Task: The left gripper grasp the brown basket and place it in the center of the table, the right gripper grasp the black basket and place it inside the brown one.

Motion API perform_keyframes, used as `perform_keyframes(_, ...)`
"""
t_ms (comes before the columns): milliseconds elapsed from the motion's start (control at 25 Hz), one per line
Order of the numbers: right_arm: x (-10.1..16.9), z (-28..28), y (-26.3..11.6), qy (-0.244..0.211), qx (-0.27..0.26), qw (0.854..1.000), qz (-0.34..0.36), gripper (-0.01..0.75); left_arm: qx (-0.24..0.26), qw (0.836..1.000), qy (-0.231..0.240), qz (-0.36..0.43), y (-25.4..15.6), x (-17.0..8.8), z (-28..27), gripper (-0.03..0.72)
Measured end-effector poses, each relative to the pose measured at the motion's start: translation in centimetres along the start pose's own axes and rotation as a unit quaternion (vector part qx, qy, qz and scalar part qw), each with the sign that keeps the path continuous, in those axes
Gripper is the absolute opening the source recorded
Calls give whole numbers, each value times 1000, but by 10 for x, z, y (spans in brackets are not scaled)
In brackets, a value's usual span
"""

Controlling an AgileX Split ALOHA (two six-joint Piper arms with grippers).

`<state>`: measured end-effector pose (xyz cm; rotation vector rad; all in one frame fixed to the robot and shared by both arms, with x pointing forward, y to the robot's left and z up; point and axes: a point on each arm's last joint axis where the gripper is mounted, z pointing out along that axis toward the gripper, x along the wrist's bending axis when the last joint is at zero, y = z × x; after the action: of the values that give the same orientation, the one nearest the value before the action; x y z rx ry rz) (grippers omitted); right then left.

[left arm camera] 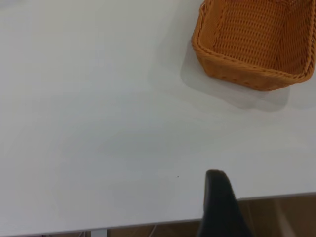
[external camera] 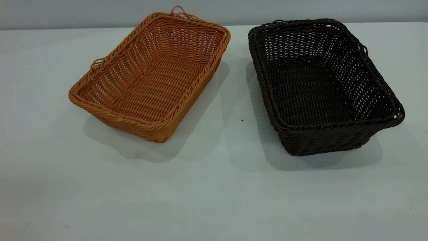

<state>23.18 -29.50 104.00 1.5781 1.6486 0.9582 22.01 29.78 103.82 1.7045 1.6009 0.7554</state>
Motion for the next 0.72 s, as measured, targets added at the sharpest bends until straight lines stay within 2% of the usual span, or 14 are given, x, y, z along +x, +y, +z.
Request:
perform_keyframes(360, 0, 0, 0, 0, -2, 1000, -1, 467, -1, 1000, 0, 0, 0, 0, 0, 409)
perform_keyframes(560, 0, 0, 0, -1, -2, 1000, -3, 467, -19, 1000, 0, 0, 4, 0, 0, 409)
perform_keyframes(720, -3, 0, 0, -17, -2, 1000, -7, 467, -22, 1000, 0, 0, 4, 0, 0, 409)
